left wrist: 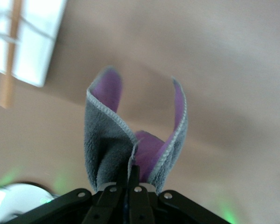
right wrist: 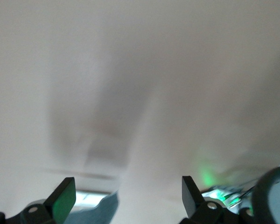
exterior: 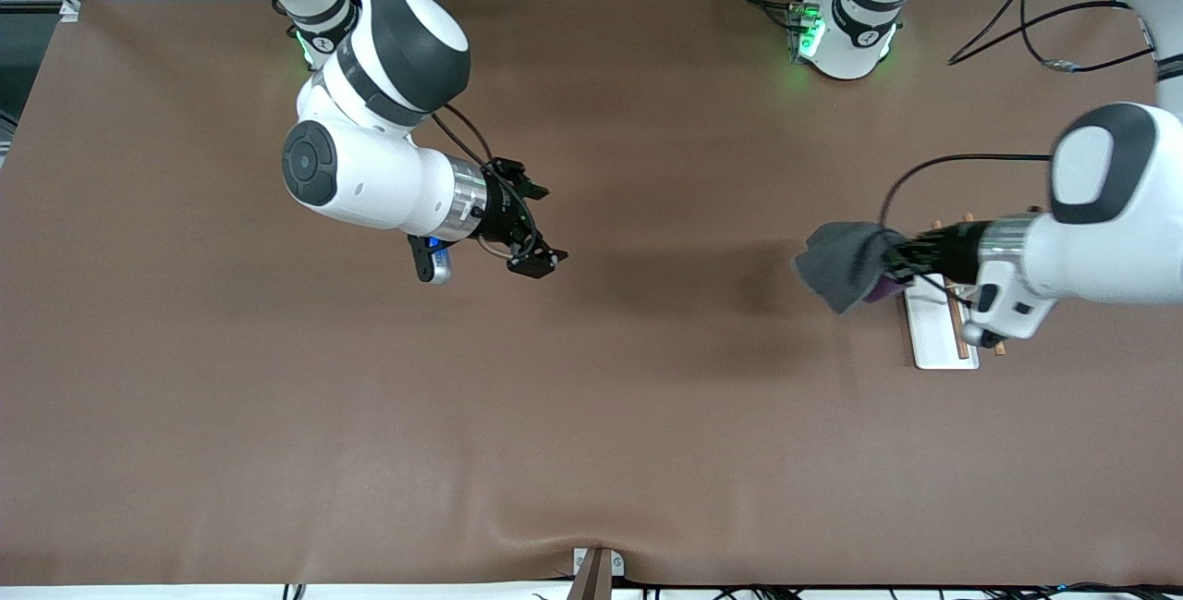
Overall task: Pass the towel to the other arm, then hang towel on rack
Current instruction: 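Carry the towel to the dowel rack while the right gripper withdraws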
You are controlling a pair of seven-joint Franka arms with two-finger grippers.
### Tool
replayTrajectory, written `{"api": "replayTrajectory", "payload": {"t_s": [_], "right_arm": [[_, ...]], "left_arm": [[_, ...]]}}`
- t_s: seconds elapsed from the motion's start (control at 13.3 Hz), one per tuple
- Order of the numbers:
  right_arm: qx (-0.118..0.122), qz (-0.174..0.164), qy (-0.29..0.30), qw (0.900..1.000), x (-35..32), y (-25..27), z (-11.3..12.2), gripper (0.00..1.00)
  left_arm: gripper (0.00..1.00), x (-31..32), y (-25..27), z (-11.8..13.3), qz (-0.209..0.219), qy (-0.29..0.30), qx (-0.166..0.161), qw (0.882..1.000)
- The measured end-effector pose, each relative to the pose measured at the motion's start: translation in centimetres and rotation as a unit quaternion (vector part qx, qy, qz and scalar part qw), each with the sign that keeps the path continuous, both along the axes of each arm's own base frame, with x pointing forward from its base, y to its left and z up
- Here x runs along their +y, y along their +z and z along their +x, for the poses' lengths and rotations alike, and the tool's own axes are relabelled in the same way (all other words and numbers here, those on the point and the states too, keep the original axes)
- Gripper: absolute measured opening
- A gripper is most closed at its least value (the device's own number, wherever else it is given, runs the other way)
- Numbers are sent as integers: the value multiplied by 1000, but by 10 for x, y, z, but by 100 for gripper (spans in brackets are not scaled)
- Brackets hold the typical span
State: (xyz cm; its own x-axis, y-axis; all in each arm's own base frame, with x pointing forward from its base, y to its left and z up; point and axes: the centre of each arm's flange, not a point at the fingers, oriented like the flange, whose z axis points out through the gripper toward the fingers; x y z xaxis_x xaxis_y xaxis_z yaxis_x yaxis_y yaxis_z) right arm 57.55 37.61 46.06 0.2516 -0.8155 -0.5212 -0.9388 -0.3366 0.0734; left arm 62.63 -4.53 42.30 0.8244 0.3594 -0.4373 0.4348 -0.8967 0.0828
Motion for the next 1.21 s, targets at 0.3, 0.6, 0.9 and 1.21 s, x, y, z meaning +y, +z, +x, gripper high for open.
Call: {"api": "replayTrajectory", "payload": {"t_s": [0.3,0.6,0.9,1.21], "right_arm": [[-40,0,132,990,-88,38,18,100],[-76,-39,240,967,-142,71,10,100],[-90,-99,336,932,-193,81,10,100],[-111,-79,393,909,-267,97,15,100]], "left_arm": [[2,70,-21,1,23,-72,-6,997],[2,126,-24,-1,20,-114,-18,993],[2,138,-19,1,19,-146,-35,989],[2,191,-49,4,2,-172,-60,983]]}}
